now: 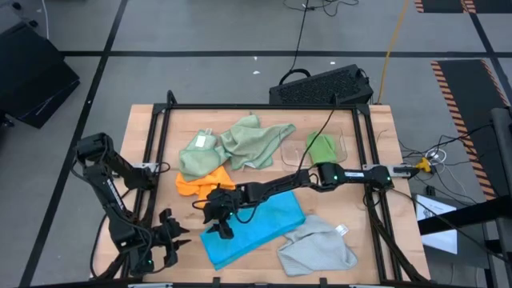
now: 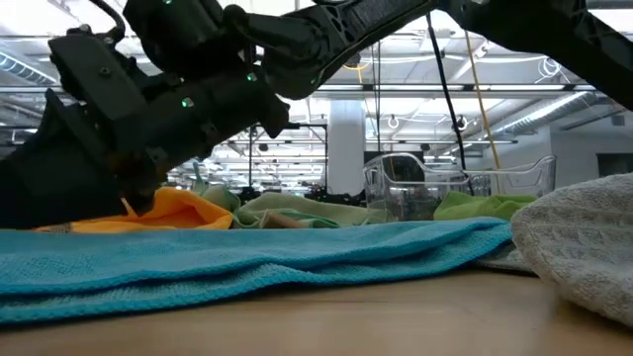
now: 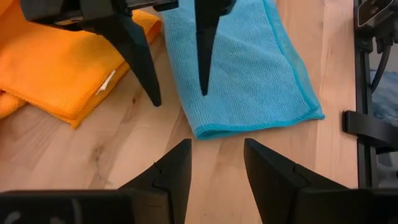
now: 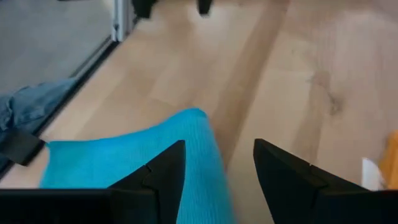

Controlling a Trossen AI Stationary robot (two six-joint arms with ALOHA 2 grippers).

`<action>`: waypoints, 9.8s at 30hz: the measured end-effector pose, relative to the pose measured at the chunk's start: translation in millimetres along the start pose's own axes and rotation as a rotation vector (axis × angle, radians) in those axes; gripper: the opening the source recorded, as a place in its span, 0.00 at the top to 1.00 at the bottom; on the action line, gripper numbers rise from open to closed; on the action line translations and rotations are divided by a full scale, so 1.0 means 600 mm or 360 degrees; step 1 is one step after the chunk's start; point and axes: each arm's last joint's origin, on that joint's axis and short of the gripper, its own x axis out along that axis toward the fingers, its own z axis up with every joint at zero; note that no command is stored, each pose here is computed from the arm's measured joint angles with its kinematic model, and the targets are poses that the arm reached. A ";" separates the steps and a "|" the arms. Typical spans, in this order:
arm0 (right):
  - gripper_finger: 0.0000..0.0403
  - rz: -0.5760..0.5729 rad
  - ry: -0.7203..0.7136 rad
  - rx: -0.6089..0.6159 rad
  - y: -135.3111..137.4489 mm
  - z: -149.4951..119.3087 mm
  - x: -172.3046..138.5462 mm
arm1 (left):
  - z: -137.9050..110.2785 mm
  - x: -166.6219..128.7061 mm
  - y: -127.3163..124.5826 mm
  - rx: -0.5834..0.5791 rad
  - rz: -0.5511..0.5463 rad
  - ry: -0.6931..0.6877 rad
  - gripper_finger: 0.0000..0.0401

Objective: Fold microfiber towels
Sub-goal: Fold the blue microfiber cloth

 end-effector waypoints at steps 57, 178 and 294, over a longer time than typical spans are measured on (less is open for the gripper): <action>1.00 -0.0885 0.0020 -0.0659 0.229 0.064 -0.388 | 0.217 0.097 -0.001 0.0199 0.0214 -0.0938 0.27; 0.99 -0.0821 -0.0584 -0.0501 0.376 0.184 -0.403 | 0.370 -0.188 -0.056 0.1039 -0.0012 -0.0419 0.99; 0.42 -0.0946 -0.0223 0.0873 0.117 -0.168 -0.273 | 0.258 0.142 0.118 0.0406 0.0210 0.0023 0.37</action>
